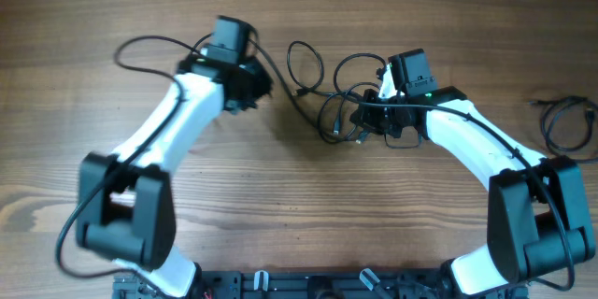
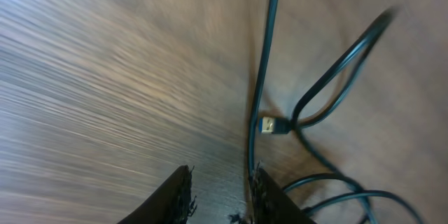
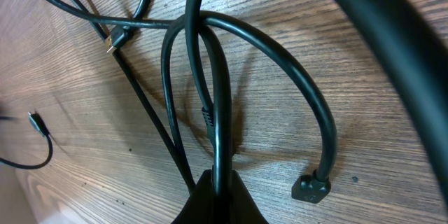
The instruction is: Untangle cables
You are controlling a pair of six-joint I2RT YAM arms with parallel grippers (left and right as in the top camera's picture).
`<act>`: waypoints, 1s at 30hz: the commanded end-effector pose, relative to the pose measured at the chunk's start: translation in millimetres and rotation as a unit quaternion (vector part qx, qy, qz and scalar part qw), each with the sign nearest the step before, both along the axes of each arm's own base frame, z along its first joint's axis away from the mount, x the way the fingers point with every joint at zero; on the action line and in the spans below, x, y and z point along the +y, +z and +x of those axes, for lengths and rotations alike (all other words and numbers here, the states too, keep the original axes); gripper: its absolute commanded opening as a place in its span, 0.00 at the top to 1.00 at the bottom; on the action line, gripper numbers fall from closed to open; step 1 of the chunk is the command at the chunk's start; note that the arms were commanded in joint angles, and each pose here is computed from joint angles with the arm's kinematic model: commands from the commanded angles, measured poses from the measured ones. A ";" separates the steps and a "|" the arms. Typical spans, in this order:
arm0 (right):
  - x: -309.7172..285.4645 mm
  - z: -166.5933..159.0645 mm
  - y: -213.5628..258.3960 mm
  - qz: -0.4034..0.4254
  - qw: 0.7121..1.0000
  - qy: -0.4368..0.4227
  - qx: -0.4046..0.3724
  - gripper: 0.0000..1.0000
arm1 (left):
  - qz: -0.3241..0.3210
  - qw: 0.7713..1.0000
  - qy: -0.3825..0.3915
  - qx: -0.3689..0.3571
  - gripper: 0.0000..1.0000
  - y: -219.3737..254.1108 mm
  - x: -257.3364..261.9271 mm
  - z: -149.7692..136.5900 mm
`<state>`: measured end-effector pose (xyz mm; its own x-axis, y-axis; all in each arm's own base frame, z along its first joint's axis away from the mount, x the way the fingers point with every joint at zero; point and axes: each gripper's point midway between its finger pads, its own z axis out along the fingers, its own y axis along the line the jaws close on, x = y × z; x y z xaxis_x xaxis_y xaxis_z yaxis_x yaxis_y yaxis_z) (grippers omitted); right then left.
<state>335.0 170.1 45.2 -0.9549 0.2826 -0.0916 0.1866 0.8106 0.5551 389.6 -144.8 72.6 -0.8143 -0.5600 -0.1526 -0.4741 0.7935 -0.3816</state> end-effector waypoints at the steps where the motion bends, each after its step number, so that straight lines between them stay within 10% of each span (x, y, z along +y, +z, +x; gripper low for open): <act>1: -0.9 -1.8 -5.0 -0.003 1.000 -0.002 0.005 0.96 | -0.003 0.999 0.018 0.042 0.65 -34.7 -22.6 -10.1; 18: -0.7 -2.0 -5.0 -0.003 1.000 -0.002 0.006 0.96 | 0.007 0.997 0.013 0.070 0.59 -89.7 -74.4 -25.9; 23: -0.8 -1.9 -5.0 -0.003 1.000 -0.002 0.005 0.96 | 0.014 0.997 0.013 0.080 0.83 -99.5 -72.8 -28.7; 30: -0.8 -1.9 -4.9 -0.003 1.000 -0.002 0.006 0.96 | 0.028 0.995 0.001 0.095 0.78 -102.4 -74.0 -40.9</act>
<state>335.1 169.7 44.9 -0.9545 0.2834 -0.0926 0.1873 0.8117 0.5532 374.1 -225.4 0.3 -0.8148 -0.5766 -0.0613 -0.5236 0.7770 -0.3494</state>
